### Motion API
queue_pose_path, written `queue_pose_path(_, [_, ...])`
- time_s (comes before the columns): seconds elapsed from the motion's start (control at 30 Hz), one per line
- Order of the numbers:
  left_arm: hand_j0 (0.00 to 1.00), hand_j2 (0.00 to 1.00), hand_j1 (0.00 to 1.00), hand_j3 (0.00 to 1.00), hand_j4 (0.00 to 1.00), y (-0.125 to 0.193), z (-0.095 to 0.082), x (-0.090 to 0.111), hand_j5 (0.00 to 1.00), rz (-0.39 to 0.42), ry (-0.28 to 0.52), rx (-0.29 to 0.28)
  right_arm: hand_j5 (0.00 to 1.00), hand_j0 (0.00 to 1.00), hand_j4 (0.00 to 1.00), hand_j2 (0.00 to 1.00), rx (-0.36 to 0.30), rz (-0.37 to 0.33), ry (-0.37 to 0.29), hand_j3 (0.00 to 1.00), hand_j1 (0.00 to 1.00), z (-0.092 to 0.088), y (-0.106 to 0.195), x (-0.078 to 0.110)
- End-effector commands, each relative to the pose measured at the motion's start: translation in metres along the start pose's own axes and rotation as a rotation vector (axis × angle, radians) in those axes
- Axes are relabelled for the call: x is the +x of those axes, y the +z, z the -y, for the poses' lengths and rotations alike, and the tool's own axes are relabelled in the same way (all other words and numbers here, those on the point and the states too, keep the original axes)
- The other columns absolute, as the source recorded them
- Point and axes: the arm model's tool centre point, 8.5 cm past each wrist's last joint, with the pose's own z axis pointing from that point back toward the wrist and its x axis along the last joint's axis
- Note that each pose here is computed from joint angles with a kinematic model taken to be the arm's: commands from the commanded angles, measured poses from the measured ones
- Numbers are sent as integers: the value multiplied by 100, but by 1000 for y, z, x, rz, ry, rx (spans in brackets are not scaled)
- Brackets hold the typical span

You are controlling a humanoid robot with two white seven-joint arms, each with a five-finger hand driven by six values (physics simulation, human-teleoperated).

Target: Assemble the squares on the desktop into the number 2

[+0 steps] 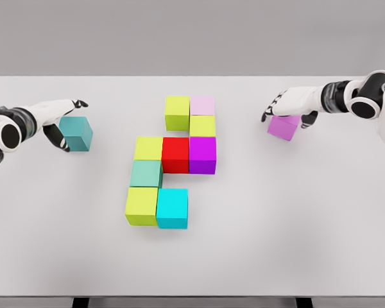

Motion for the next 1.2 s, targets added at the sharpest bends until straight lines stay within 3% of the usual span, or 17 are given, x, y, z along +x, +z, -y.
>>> queue_pose_path(0.0, [100, 100, 100, 100, 100, -4, 3, -4, 100, -18, -8, -5, 64, 64, 64, 64, -6, 1, -4, 64, 64, 2, 0, 0])
queue_pose_path(0.13, [100, 100, 100, 100, 100, -7, 4, -3, 100, -23, -10, -4, 40, 40, 40, 40, -32, 12, -21, 40, 40, 6, 2, 1])
queue_pose_path(0.2, [96, 96, 96, 96, 96, -8, 7, -2, 96, -23, -17, -12, 38, 38, 38, 38, -53, 22, -22, 38, 38, 11, 4, 3])
queue_pose_path(0.3, [84, 84, 84, 84, 84, -8, 7, -2, 84, -24, -17, -13, 39, 39, 39, 39, -152, 84, -13, 39, 39, 33, 21, 15])
queue_pose_path(0.4, [78, 78, 78, 78, 78, -9, 9, -1, 78, -24, -22, -19, 40, 40, 40, 40, -239, 163, 42, 40, 40, 56, 38, 40])
queue_pose_path(0.47, [76, 76, 76, 76, 76, -9, 9, -1, 76, -24, -22, -19, 40, 40, 40, 40, -252, 193, 70, 40, 40, 54, 45, 53])
queue_pose_path(0.5, [76, 76, 76, 76, 76, -9, 9, -1, 76, -24, -22, -19, 41, 41, 41, 41, -267, 226, 110, 41, 41, 53, 54, 69])
queue_pose_path(0.57, [73, 73, 73, 73, 73, -9, 10, -1, 73, -25, -23, -22, 40, 40, 40, 40, -280, 291, 128, 40, 40, 38, 82, 89])
queue_pose_path(0.67, [65, 65, 65, 65, 65, -9, 11, 0, 65, -25, -23, -25, 40, 40, 40, 40, -295, 332, 160, 40, 40, 24, 120, 110])
queue_pose_path(0.73, [61, 61, 61, 61, 61, -10, 12, -1, 61, -26, -22, -25, 41, 41, 41, 41, -300, 370, 98, 41, 41, 16, 122, 112])
queue_pose_path(0.87, [52, 52, 52, 52, 52, -9, 9, 0, 52, -26, -21, -19, 41, 41, 41, 41, -294, 431, 54, 41, 41, 6, 109, 126])
queue_pose_path(0.97, [51, 51, 51, 51, 51, -8, 3, 1, 51, -27, -20, -7, 41, 41, 41, 41, -293, 499, 49, 41, 41, 7, 91, 147])
queue_pose_path(1.17, [49, 49, 49, 49, 49, -5, -11, 4, 49, -22, -17, 19, 41, 41, 41, 41, -321, 546, -4, 41, 41, 11, 94, 150])
